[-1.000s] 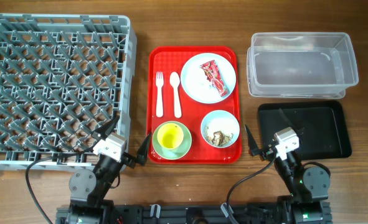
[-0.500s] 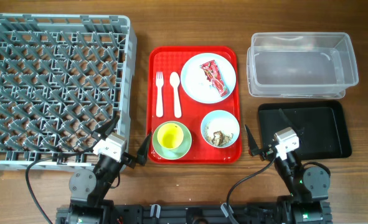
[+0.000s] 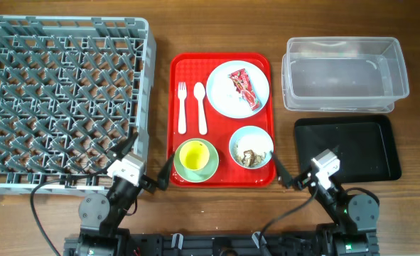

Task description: Sort waste into correct bins and load items into the dishwasher rack

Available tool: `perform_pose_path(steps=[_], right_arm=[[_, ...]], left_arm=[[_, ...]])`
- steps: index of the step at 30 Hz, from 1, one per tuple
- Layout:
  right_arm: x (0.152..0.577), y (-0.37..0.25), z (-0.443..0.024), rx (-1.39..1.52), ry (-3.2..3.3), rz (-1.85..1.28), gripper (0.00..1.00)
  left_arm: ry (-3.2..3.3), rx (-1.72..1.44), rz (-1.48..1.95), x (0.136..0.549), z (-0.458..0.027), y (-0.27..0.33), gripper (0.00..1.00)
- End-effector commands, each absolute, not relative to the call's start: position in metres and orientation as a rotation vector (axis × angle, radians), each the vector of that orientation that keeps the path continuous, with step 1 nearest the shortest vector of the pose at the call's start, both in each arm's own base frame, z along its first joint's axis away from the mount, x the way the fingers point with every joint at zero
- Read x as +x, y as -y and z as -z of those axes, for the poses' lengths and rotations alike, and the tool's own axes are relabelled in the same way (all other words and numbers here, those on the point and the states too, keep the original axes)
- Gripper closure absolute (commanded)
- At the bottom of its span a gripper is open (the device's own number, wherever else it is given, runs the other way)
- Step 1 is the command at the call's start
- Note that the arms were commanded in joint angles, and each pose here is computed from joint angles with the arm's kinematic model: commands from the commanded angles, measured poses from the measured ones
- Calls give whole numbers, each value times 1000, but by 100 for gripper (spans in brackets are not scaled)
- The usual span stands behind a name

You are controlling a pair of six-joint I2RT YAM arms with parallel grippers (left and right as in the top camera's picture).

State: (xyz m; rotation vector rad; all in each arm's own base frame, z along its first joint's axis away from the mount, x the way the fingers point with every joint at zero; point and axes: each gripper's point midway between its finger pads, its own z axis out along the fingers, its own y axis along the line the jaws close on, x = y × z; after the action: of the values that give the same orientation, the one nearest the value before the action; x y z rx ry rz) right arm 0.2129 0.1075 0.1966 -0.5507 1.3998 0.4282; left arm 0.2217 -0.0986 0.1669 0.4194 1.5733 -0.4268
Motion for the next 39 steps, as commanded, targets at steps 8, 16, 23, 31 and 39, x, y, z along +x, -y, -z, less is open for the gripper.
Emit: perform_pose_path(steps=[8, 16, 23, 31, 39], right_arm=[[156, -143, -281, -542, -1370, -971, 0], [192, -173, -349, -546, -1872, -1424, 0], [246, -188, -300, -261, -2135, -1417, 11], [191, -136, -233, -5, -2664, -429, 17], [218, -268, -147, -254, -2819, -530, 34]], left_arm=[[-1286, 680, 977, 139, -266, 157, 0], [-1836, 431, 1129, 187, -330, 159, 0], [-2039, 432, 1410, 207, -293, 182, 0], [-2410, -407, 366, 209, -280, 48, 0], [-2582, -389, 415, 175, -258, 57, 0]])
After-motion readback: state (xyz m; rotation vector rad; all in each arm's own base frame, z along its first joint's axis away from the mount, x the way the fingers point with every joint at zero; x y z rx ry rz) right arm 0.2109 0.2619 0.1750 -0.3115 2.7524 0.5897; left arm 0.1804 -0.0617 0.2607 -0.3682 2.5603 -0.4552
